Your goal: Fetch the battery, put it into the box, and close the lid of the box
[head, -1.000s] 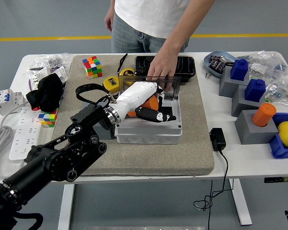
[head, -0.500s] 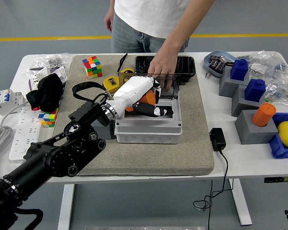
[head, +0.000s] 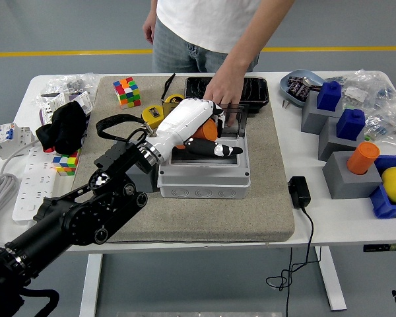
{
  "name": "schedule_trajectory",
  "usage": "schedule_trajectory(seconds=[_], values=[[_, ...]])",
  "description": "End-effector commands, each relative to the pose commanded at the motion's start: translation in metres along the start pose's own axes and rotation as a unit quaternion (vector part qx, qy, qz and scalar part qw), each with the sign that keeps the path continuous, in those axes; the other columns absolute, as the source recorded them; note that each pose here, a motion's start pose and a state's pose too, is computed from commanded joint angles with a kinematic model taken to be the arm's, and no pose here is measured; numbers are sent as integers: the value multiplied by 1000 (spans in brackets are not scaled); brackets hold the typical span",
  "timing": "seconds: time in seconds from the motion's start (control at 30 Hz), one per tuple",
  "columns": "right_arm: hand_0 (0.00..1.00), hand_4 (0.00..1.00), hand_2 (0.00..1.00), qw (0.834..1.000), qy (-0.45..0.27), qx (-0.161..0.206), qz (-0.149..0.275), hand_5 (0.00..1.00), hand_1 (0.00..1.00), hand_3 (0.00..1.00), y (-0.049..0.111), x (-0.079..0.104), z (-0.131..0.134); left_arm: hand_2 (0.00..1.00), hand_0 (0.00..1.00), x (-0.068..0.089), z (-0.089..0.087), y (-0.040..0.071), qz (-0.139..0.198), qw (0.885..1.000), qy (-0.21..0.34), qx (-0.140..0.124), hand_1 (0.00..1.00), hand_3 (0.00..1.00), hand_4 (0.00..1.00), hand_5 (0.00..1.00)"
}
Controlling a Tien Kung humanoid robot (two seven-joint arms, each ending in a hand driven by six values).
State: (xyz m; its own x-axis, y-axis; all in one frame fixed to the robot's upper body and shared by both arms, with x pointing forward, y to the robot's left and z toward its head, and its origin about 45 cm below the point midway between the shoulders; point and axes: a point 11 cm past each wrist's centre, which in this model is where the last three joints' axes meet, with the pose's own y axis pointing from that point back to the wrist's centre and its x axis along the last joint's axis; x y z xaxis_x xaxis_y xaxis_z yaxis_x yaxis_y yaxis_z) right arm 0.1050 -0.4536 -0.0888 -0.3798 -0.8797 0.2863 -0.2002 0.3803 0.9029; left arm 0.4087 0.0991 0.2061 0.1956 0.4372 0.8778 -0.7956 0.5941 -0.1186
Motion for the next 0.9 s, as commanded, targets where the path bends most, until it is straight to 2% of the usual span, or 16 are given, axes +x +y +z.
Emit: schedule_trajectory(seconds=[0.27, 0.53, 0.57, 0.73, 0.77, 0.9], values=[[909, 998, 865, 1000, 0, -1, -1, 998, 896, 869, 0, -1, 1, 2, 58, -9, -7, 5, -10, 1000, 2, 7, 2, 4, 998, 608], [909, 998, 865, 1000, -2, 0, -1, 998, 896, 869, 0, -1, 1, 5, 59, -9, -6, 6, -3, 1000, 2, 1, 2, 6, 998, 612], [910, 998, 861, 1000, -2, 0, -1, 998, 895, 869, 0, -1, 0, 33, 91, -9, -6, 6, -2, 1000, 2, 0, 2, 35, 998, 609], [910, 998, 861, 1000, -2, 0, -1, 998, 895, 869, 0, -1, -1, 33, 91, -6, -5, 5, 6, 1000, 2, -7, 2, 35, 998, 609], [910, 998, 861, 1000, -3, 0, -1, 998, 895, 869, 0, -1, -1, 84, 137, -6, -5, 5, 6, 1000, 3, -7, 23, 100, 998, 611], [910, 998, 861, 1000, -4, 1, -1, 998, 895, 869, 0, 0, -2, 84, 137, -6, -4, 5, 3, 1000, 4, -10, 23, 100, 998, 611]])
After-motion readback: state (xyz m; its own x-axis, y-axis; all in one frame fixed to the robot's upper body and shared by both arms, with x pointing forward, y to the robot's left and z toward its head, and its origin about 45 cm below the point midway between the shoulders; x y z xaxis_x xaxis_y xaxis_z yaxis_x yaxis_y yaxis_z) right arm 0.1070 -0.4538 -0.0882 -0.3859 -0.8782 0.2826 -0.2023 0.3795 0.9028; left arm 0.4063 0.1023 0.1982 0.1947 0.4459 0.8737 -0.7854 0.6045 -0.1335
